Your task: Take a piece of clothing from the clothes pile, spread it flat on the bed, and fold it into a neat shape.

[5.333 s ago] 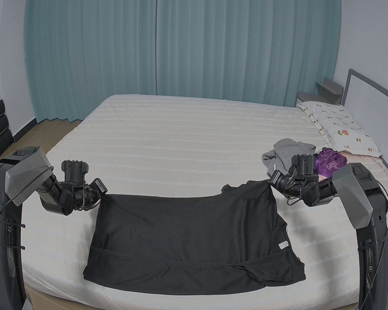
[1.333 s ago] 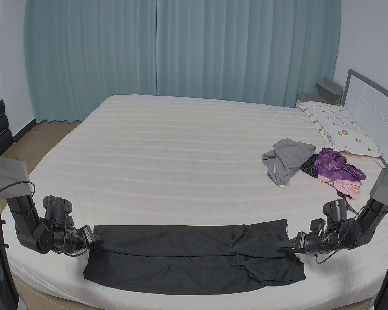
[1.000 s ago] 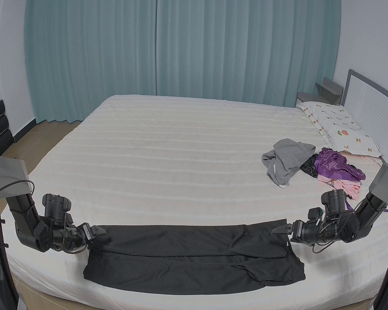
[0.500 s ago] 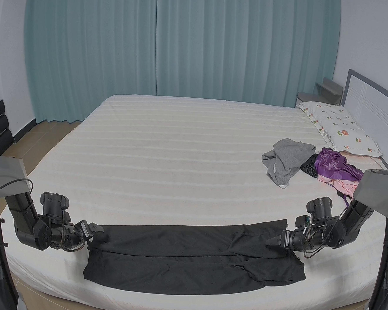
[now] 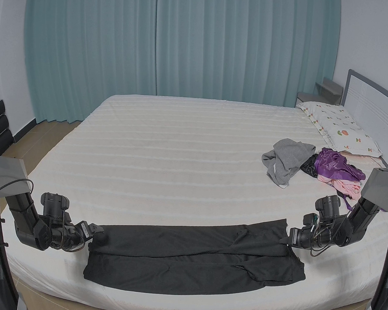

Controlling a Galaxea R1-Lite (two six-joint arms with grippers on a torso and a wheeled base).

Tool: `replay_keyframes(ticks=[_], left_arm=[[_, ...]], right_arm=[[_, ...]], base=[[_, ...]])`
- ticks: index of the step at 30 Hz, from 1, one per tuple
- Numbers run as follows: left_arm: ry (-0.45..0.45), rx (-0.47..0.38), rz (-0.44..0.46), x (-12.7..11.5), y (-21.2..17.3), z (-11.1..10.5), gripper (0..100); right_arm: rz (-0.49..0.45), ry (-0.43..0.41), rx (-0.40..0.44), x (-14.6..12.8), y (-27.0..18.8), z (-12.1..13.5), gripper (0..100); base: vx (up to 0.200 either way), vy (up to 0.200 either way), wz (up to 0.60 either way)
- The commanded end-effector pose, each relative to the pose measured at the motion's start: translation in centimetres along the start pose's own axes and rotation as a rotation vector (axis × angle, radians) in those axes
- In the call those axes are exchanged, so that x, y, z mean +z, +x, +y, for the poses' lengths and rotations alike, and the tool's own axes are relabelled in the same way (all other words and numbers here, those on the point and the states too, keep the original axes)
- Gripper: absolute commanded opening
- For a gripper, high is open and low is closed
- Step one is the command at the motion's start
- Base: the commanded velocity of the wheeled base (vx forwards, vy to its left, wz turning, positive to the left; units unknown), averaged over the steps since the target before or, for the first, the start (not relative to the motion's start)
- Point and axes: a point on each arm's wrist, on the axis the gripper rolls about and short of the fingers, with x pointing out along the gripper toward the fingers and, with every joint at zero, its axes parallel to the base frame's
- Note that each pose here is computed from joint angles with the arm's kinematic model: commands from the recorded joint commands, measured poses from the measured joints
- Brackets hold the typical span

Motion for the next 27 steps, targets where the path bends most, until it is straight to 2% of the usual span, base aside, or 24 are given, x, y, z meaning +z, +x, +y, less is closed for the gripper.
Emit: replay_keyframes(ticks=[1,4,5,12,17,25,26,27], left_arm=[[-0.001,0.002,0.004,-0.1,0.1,0.1,100],[-0.001,0.004,0.004,-0.1,0.1,0.1,100],[-0.001,0.004,0.004,-0.1,0.1,0.1,100],[0.0,0.005,0.005,-0.1,0.2,0.1,100],[0.001,-0.008,-0.013,-0.1,0.2,0.1,100],[0.002,-0.007,-0.015,-0.2,0.5,0.2,100],[0.002,-0.006,-0.014,-0.2,0.5,0.2,100],[0.003,-0.008,-0.016,-0.2,0.5,0.2,100]], right_arm=[[0.011,-0.004,-0.004,-0.2,0.4,-0.1,0],[0.022,-0.017,-0.004,-0.3,1.1,-0.2,0],[0.02,-0.021,-0.003,-0.3,1.1,-0.2,100],[-0.036,-0.012,0.029,1.5,1.2,0.7,100],[-0.065,0.027,0.049,2.9,2.0,1.8,100],[-0.016,0.029,0.002,1.6,4.9,0.6,100],[-0.022,0.029,-0.002,1.8,5.0,0.6,0],[-0.028,0.03,-0.002,2.0,5.1,0.6,0]], base=[[0.0,0.0,0.0],[0.0,0.0,0.0],[0.0,0.0,0.0],[0.0,0.0,0.0],[0.0,0.0,0.0],[0.0,0.0,0.0],[0.0,0.0,0.0],[0.0,0.0,0.0]])
